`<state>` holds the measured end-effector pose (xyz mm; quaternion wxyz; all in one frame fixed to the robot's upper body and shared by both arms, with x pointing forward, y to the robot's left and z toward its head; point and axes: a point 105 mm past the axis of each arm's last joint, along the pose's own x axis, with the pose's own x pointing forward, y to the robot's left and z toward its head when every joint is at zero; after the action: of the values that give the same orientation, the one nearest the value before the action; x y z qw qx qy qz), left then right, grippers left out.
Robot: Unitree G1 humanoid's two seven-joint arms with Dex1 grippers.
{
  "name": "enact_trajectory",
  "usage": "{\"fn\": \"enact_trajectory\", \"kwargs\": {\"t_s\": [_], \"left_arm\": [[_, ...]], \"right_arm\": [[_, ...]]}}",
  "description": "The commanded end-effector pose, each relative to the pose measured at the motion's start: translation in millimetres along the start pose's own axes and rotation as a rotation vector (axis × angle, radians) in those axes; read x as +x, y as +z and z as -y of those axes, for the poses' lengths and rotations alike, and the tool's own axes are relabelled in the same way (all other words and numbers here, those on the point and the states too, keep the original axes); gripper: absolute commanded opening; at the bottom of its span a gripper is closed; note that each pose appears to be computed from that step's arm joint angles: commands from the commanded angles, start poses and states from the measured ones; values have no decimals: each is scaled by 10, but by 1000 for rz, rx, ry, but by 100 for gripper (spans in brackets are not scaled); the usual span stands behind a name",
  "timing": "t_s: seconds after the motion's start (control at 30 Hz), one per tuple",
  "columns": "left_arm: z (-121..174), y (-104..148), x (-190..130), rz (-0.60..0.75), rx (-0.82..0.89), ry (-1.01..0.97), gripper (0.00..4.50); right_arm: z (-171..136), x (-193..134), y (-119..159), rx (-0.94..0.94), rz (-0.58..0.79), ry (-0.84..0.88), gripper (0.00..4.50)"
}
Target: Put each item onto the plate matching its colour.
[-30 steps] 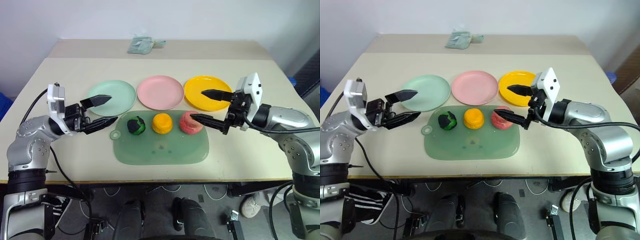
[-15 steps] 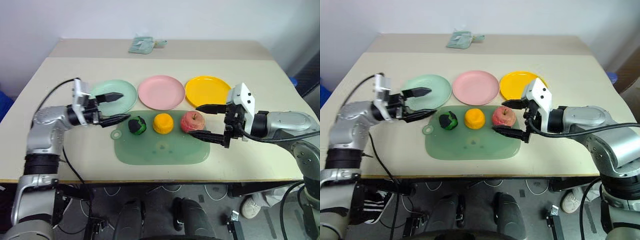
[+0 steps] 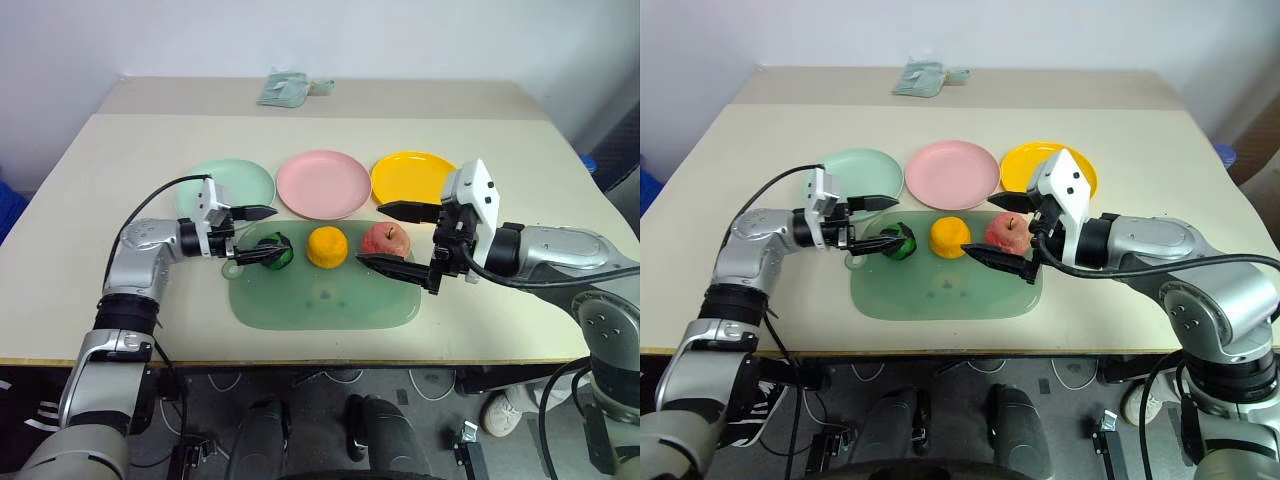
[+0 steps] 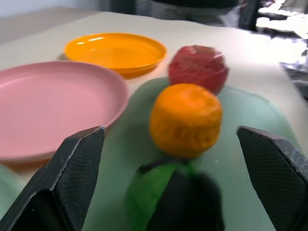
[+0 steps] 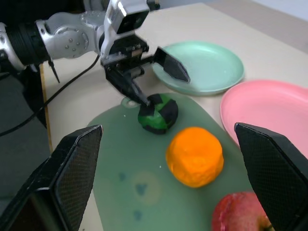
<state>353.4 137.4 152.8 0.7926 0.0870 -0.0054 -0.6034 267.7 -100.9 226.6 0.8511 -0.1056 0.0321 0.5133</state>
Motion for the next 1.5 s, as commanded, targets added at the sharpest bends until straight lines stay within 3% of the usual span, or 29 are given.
{"fn": "enact_trajectory", "kwargs": {"t_s": [0.03, 0.43, 0.97, 1.5], "left_arm": [[-33, 105, 41, -2, 51, -10, 450], [17, 36, 115, -31, 37, -32, 450], [14, -232, 6, -113, 55, 36, 450], [29, -359, 27, -112, 18, 57, 450]], "right_arm": [[-15, 12, 107, -55, 44, -14, 447], [91, 0, 204, -101, 104, -69, 447], [102, -19, 184, -134, 87, -74, 447], [105, -35, 185, -136, 83, -74, 447]]}}
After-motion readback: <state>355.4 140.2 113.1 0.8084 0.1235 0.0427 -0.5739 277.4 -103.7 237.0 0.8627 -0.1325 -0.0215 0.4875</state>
